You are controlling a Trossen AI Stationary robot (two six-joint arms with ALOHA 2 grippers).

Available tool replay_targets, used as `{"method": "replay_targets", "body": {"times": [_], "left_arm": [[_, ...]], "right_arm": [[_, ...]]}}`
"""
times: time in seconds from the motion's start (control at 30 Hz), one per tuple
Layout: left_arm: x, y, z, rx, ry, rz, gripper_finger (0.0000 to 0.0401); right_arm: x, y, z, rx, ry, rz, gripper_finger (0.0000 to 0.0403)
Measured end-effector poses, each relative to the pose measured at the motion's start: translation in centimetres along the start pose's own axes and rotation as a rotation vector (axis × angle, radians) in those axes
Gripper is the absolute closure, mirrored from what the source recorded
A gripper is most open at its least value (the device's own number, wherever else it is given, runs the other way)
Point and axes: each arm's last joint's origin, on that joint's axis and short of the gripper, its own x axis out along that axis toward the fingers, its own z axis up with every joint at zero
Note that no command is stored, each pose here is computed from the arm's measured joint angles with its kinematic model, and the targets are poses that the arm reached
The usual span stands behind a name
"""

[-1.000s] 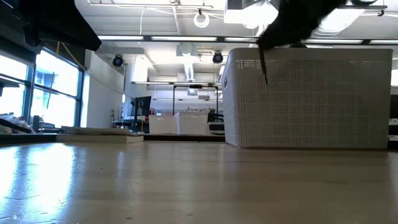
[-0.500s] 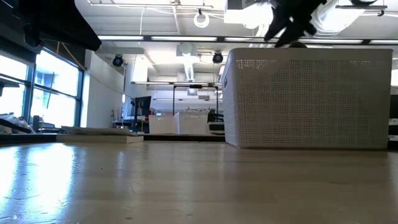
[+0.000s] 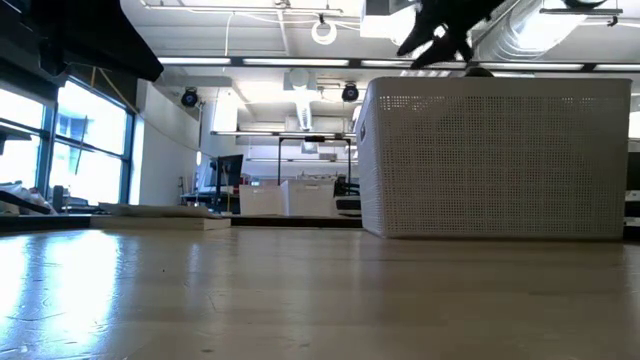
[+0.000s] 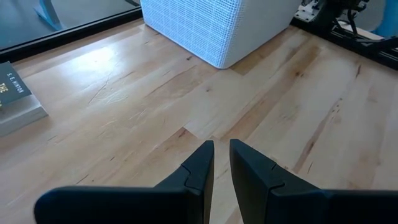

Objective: Sort clothes
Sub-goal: Put the black jacket into the white bin

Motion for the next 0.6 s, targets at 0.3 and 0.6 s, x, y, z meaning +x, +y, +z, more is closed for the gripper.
{"method": "replay_targets", "body": {"times": [0.3,0.6], "left_arm": [[0.0,0.0,0.0,0.001,-0.007,0.002,0.0353],[0.0,0.0,0.0,0.001,-0.005,0.003,0.0353]], "right_arm": [[8.5,-3.6,-2.3,-0.014,0.182,-0.088,0.0154],[13.8,-3.6,-8.3,-0.076,0.459,-0.085,0.0159]]}}
